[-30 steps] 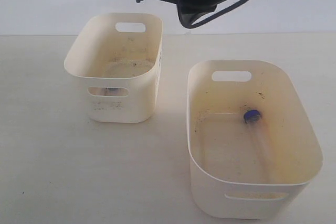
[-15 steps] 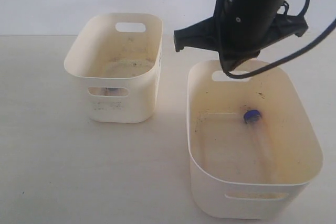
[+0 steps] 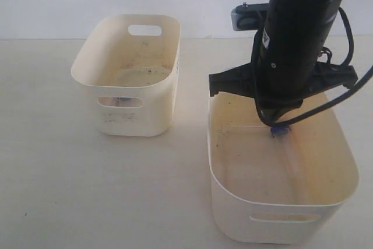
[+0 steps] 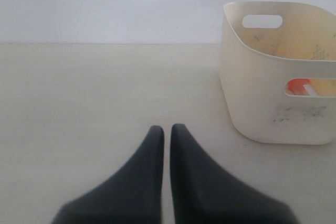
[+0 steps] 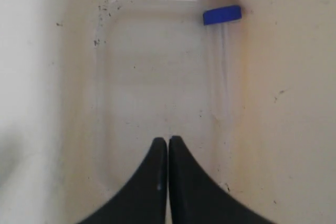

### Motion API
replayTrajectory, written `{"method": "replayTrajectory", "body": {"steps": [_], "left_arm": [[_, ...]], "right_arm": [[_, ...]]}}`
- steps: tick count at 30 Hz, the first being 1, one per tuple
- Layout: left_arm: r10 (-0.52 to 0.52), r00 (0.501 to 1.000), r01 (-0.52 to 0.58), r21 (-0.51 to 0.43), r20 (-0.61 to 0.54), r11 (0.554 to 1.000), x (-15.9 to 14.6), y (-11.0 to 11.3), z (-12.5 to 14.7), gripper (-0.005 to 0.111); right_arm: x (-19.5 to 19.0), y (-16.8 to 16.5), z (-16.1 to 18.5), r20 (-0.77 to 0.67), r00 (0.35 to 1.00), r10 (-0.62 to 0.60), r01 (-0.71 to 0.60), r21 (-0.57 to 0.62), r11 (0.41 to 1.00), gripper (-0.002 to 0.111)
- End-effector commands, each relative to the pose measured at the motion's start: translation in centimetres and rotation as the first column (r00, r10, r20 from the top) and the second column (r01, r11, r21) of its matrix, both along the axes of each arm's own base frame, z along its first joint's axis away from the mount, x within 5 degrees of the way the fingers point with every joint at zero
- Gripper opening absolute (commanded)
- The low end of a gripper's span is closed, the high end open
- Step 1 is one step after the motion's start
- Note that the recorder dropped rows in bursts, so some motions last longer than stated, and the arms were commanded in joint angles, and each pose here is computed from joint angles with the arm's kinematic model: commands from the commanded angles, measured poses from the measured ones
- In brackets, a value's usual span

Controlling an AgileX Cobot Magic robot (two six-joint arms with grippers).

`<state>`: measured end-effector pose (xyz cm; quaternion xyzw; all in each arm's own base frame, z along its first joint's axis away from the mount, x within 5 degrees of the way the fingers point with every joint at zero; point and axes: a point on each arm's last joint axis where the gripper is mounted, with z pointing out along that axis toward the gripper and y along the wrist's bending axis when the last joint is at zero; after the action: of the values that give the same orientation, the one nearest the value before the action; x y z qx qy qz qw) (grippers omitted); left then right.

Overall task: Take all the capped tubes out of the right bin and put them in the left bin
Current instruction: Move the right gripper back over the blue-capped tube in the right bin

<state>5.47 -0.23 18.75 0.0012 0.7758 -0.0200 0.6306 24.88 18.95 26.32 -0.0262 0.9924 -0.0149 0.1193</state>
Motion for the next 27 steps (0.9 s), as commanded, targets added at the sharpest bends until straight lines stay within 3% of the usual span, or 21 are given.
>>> {"method": "replayTrajectory", "body": {"steps": [1, 7, 27], "left_arm": [[-0.003, 1.0, 0.003, -0.011, -0.003, 1.0, 0.0, 0.0, -0.1, 0.004], [-0.003, 1.0, 0.003, -0.011, -0.003, 1.0, 0.0, 0.0, -0.1, 0.004], [-0.003, 1.0, 0.003, -0.011, -0.003, 1.0, 0.0, 0.0, -0.1, 0.004]], "right_arm": [[0.4, -1.3, -1.2, -0.044, 0.999, -0.026, 0.029, 0.074, 0.997, 0.0], [0.8, -1.0, -1.5, -0.022, 0.999, -0.034, 0.036, 0.116, 0.993, 0.0], [2.5, -0.6, -5.2, -0.056, 0.998, 0.009, -0.007, 0.029, 1.0, 0.0]]}}
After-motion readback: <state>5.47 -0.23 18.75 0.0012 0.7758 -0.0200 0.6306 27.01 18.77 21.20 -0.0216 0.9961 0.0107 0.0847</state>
